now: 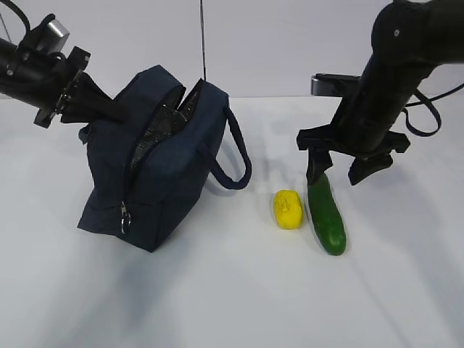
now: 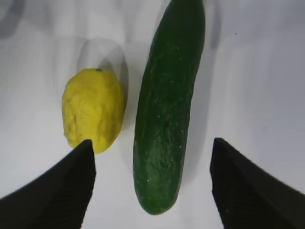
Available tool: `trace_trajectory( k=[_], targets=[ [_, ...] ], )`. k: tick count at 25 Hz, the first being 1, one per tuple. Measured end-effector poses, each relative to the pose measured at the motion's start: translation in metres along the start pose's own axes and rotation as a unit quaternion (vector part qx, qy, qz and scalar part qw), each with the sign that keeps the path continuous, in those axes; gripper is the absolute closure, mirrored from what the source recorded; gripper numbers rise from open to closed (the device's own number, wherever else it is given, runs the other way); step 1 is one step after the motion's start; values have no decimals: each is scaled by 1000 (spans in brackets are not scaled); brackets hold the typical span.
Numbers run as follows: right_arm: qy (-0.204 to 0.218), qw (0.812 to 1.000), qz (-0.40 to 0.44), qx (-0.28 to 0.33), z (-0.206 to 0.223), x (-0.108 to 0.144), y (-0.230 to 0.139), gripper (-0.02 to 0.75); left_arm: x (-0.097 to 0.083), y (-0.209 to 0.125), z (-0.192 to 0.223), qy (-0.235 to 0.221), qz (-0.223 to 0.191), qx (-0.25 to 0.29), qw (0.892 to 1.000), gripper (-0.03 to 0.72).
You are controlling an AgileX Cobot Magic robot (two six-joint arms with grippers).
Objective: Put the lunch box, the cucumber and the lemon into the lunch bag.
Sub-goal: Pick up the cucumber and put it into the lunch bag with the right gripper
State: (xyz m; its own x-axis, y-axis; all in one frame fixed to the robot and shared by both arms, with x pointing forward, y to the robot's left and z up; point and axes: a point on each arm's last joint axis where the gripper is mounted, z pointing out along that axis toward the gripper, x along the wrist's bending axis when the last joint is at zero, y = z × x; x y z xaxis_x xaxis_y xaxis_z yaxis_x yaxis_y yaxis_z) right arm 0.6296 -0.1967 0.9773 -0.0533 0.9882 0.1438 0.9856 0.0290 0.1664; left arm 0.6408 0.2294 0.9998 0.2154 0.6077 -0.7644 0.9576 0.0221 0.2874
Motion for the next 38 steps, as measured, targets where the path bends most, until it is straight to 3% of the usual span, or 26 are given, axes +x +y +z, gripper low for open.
trace_trajectory(
  k=[11,31,38],
  targets=[
    [-6,999,20,25,44,-2,15,178,0,-1,0,2,2,5,1000,697],
    [-23,996,25,77,72,-7,9,179,1,-2,0,4,4,9,1000,697],
    [-23,996,26,79,73,-8,9,297,1,-2,0,5,4,10,1000,697]
  ],
)
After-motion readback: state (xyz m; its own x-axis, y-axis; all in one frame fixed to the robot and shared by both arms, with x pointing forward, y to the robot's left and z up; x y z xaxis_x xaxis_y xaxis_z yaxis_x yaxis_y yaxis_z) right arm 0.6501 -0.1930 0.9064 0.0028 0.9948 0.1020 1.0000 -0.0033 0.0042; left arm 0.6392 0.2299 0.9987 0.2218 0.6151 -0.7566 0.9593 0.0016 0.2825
